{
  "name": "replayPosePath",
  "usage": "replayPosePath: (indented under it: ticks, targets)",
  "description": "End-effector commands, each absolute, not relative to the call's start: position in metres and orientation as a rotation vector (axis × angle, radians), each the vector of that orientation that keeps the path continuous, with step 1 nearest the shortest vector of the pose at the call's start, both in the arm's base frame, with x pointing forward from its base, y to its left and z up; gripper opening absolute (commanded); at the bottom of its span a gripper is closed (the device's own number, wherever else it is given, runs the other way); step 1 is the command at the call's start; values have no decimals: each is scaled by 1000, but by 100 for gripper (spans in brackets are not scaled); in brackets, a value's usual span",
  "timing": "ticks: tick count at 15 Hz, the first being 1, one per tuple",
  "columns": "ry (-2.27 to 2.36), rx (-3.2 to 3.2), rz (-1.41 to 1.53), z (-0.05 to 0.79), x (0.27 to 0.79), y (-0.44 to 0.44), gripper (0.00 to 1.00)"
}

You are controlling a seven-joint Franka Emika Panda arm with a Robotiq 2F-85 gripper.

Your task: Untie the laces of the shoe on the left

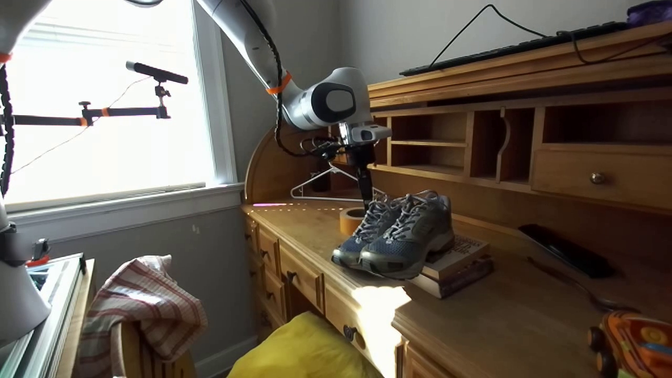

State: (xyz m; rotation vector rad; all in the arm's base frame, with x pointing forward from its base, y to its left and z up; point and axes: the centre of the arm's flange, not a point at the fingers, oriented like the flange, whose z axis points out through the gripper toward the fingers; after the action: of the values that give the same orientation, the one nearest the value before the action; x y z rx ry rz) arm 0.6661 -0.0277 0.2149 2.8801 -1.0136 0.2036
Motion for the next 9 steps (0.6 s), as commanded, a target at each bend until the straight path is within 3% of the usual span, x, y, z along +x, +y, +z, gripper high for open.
replayPosePath:
  ticks: [1,4,5,6,7,9]
  targets:
    - [-1022,2842,211,211,673,-24,26]
    - [-1024,2840,210,212,674,-24,2]
    - [-1021,2840,204,213,674,-24,0]
    - [-978,2863,181,218,672,-20,1]
    - [-935,2890,169,223,670,-17,29]
    - [-772,2963,154,239,666,-3,28]
